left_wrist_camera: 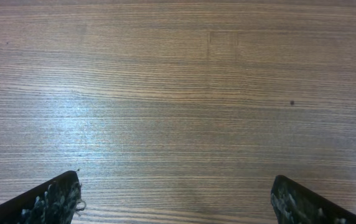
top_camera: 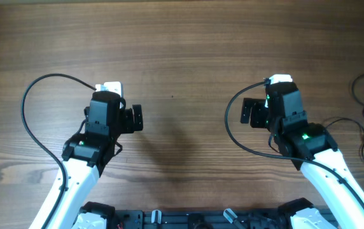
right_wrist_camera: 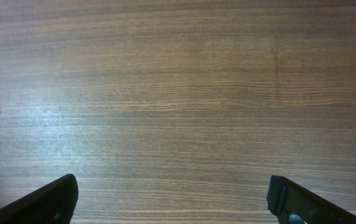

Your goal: Untangle cables

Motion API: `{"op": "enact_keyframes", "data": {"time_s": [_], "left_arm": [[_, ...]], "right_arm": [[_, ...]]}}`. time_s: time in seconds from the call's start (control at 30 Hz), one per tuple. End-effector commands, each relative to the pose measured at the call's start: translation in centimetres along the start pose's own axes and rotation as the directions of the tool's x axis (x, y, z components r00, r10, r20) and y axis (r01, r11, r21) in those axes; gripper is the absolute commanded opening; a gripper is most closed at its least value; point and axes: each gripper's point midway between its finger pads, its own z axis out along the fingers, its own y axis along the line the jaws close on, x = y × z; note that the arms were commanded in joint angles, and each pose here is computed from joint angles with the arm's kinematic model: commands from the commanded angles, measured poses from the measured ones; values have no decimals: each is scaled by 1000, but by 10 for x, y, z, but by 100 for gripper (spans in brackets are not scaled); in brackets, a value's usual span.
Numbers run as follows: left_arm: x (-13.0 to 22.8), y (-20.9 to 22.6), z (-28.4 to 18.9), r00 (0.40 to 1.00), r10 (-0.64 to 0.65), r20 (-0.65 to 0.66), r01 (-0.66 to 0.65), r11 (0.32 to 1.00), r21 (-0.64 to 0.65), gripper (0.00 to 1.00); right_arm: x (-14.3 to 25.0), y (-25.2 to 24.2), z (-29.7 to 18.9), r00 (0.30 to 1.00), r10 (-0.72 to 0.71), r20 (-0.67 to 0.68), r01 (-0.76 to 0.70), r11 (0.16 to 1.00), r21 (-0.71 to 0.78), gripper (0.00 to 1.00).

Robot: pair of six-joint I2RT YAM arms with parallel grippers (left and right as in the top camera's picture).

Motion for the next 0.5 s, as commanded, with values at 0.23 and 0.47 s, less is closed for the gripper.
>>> {"op": "enact_keyframes", "data": {"time_s": [0.23,0.47], "left_arm": [[-11,1,-4,1000,-5,24,5,1000,-6,100],[-11,1,-4,1000,-5,24,5,1000,-5,100]], "right_arm": [[8,-1,3,999,-32,-29,33,999,7,100],[8,-1,3,999,-32,-28,33,999,7,99]]}}
